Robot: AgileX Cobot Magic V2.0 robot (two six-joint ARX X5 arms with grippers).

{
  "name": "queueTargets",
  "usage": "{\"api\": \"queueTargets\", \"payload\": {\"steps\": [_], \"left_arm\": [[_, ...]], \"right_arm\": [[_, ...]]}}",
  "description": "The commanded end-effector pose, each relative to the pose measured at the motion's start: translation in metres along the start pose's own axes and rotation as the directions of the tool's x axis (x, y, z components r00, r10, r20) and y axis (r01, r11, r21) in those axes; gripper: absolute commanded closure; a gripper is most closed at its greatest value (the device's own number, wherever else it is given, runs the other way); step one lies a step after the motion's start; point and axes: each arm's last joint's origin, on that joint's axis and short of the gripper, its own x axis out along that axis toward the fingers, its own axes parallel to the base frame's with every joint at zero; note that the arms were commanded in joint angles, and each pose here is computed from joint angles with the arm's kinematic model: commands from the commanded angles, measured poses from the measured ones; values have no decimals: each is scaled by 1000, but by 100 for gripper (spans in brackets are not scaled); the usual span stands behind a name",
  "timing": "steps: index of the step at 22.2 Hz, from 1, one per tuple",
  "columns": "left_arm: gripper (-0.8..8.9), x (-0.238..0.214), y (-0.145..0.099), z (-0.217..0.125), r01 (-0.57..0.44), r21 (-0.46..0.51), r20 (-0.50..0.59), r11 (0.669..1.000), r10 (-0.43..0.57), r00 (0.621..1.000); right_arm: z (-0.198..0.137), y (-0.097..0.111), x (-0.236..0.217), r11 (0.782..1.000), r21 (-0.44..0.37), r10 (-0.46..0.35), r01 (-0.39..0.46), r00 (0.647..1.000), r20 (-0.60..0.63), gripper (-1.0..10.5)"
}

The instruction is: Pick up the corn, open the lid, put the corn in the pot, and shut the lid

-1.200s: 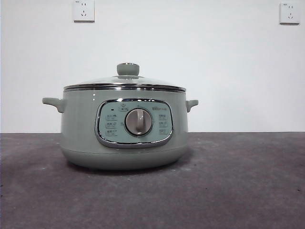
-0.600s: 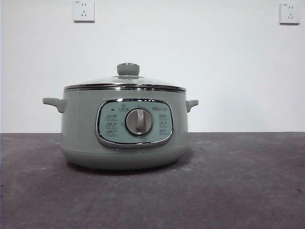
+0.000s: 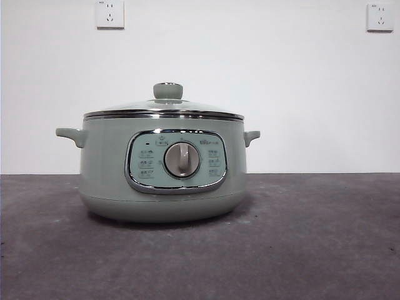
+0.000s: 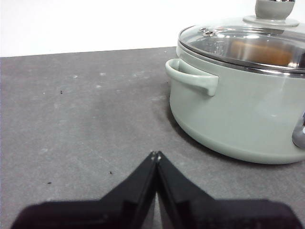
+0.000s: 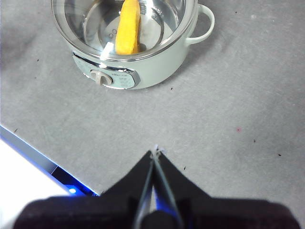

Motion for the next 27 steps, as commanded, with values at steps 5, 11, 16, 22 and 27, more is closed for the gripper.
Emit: {"api": "queueTargets", "payload": {"steps": [5, 11, 16, 22, 27], "left_arm": [[817, 2, 1, -4, 1, -16, -17, 1000, -1, 1000], [817, 2, 1, -4, 1, -17, -22, 1000, -1, 1000], [817, 2, 1, -5, 1, -17, -24, 1000, -2, 1000], [817, 2, 1, -5, 1, -17, -25, 1000, -2, 1000], [817, 2, 1, -5, 1, -17, -25, 1000, -2, 1000]], "right_arm": [[-3, 0, 2, 1000, -5, 0, 0, 999, -32, 946], [-14, -17, -28, 991, 57, -130, 124, 984, 118, 946], [-52, -33, -78, 954, 266, -255, 135, 832, 493, 946], [-139, -28, -36, 838, 400, -546, 372, 578, 606, 946], [-171, -37, 21, 828, 430, -560, 360, 549, 620, 946]]}}
